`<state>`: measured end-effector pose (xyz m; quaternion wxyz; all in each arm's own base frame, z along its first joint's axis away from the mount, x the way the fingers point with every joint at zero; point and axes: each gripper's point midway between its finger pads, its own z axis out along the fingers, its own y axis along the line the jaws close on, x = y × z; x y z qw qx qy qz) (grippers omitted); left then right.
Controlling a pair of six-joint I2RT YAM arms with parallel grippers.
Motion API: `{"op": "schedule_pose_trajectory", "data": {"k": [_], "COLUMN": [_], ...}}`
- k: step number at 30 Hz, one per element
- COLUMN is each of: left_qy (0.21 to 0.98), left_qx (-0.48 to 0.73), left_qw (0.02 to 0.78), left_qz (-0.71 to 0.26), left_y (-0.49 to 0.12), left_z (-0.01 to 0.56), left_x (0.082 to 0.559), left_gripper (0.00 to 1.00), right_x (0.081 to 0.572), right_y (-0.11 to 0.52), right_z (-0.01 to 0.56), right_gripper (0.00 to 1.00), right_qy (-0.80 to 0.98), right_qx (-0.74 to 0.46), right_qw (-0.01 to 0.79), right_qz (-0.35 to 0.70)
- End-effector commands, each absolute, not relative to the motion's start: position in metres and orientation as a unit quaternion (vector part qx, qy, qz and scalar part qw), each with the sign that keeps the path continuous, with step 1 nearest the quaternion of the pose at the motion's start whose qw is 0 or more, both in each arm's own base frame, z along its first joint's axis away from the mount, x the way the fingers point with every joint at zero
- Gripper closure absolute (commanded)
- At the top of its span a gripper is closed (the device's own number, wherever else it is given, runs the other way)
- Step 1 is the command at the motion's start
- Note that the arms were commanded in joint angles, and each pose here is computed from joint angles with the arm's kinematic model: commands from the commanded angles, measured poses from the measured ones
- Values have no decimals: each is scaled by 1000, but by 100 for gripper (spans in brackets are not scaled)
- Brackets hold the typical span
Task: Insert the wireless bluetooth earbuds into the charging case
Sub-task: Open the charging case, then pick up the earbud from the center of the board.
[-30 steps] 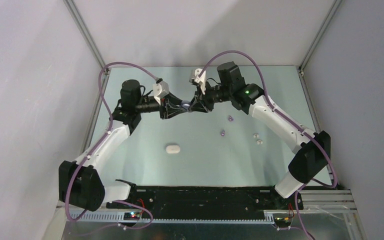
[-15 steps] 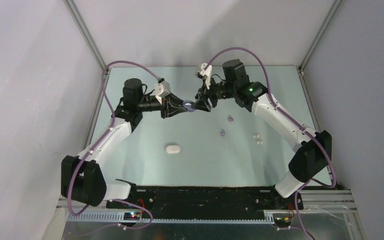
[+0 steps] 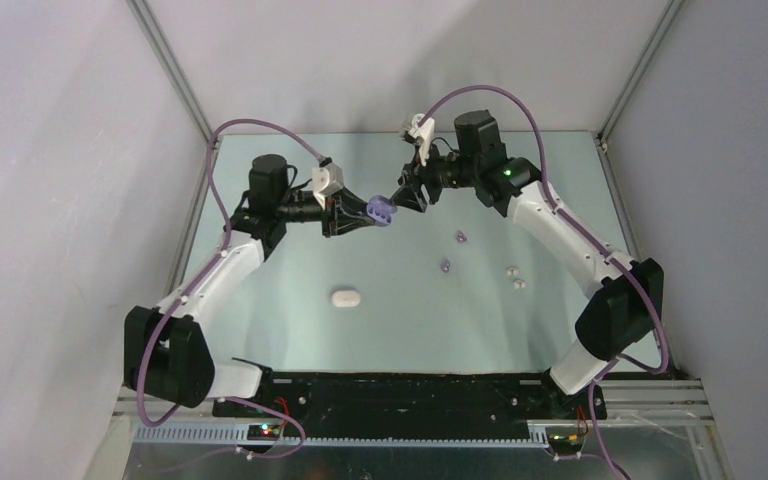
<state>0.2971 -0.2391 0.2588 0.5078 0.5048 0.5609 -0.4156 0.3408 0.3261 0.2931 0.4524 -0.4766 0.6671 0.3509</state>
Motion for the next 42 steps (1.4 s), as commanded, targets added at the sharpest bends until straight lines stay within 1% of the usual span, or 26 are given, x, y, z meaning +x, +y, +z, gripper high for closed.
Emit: {"op": "schedule_pose_trajectory", "data": {"k": [1, 4, 6, 10, 13, 17, 19, 24, 26, 30, 34, 39, 42], "left_qy": [536, 544, 547, 548, 539, 530, 530, 547, 554, 567, 578, 591, 601], "left_qx": [516, 507, 502, 489, 487, 490, 490, 476, 471, 457, 435, 418, 409], "left_qw": [522, 521, 519, 524, 533, 546, 548, 546, 548, 553, 563, 565, 565], "left_qz": [-416, -419, -424, -431, -435, -426, -423, -419, -414, -405, -400, -396, -391], "left_y": [-241, -239, -239, -237, -234, -229, -227, -221, -218, -215, -212, -208, -206], "left_z": [279, 280, 280, 287, 296, 302, 302, 296, 294, 291, 292, 287, 283], "left_x": [297, 299, 299, 301, 297, 294, 292, 293, 292, 293, 292, 288, 288], "left_gripper": [100, 100, 100, 100, 100, 100, 100, 100, 100, 100, 100, 100, 100], "right_x": [335, 324, 317, 310, 306, 307, 310, 316, 320, 328, 328, 331, 334], "right_y": [318, 298, 285, 261, 249, 240, 236, 227, 225, 221, 216, 216, 211], "right_z": [337, 350, 347, 317, 296, 282, 270, 239, 231, 202, 177, 159, 150], "right_gripper": [42, 41, 40, 37, 37, 37, 39, 50, 53, 59, 61, 63, 67], "right_qy": [636, 629, 629, 645, 655, 663, 673, 706, 734, 824, 873, 889, 904], "right_qx": [-479, -488, -496, -508, -516, -520, -522, -517, -490, -365, -276, -258, -232], "right_qw": [489, 494, 488, 466, 451, 449, 439, 404, 390, 337, 296, 267, 249], "right_qz": [357, 350, 347, 329, 318, 298, 286, 266, 263, 271, 272, 269, 258]}}
